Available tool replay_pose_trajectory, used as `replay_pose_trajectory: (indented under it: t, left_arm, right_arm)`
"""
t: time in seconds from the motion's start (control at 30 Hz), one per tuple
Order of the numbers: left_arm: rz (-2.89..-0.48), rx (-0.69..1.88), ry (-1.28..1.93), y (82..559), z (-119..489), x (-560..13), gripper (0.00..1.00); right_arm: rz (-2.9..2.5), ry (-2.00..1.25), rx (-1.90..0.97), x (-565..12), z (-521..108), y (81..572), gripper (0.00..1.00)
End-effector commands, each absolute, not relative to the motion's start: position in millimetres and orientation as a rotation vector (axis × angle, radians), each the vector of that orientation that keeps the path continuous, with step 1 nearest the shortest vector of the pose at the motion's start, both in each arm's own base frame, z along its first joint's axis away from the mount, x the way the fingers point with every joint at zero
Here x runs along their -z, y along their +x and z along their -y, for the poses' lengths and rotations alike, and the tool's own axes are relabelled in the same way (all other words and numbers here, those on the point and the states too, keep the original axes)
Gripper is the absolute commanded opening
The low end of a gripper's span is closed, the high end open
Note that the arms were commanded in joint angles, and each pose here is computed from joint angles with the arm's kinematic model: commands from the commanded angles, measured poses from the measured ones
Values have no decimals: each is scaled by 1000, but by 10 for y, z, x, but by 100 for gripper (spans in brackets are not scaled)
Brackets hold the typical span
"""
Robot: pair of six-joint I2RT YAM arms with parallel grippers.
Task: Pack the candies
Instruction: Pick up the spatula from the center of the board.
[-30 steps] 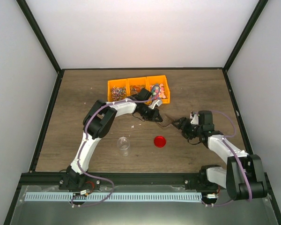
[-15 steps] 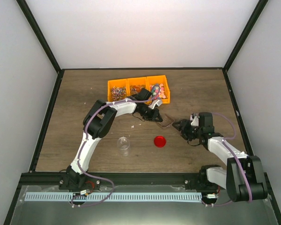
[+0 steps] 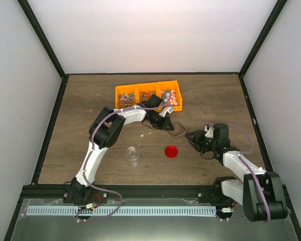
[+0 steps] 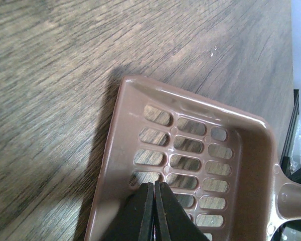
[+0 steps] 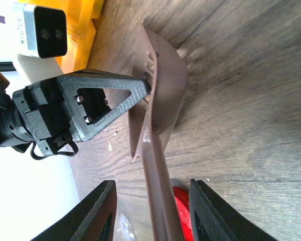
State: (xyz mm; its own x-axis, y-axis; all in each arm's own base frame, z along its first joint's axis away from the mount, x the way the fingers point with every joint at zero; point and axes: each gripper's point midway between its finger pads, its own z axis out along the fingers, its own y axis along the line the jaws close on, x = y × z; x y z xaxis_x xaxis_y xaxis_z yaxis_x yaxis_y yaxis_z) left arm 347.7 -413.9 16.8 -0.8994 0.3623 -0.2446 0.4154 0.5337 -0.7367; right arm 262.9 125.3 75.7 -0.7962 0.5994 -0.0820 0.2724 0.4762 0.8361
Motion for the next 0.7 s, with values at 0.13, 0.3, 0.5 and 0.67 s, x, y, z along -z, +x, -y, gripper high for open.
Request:
replay_pose_trajectory:
  t: [0.13, 0.3, 0.5, 0.67]
  left_arm:
    - [-2909, 1118, 615, 3336, 3848, 485, 4]
    - [-2909, 1115, 623, 3331, 3840, 491, 4]
    - [-2910, 1115, 626, 3324, 3837, 495, 4]
    - [-2909, 1117, 629, 3321, 3841, 487, 4]
  right_arm:
    - [-2326, 787, -1285, -754, -1245, 2607, 37]
    - [-2315, 813, -1293, -738, -1239, 2591, 34]
    - [-2303, 836, -1299, -733, -1233, 2581, 27]
    - [-2298, 836, -1298, -740, -1230, 2587, 20]
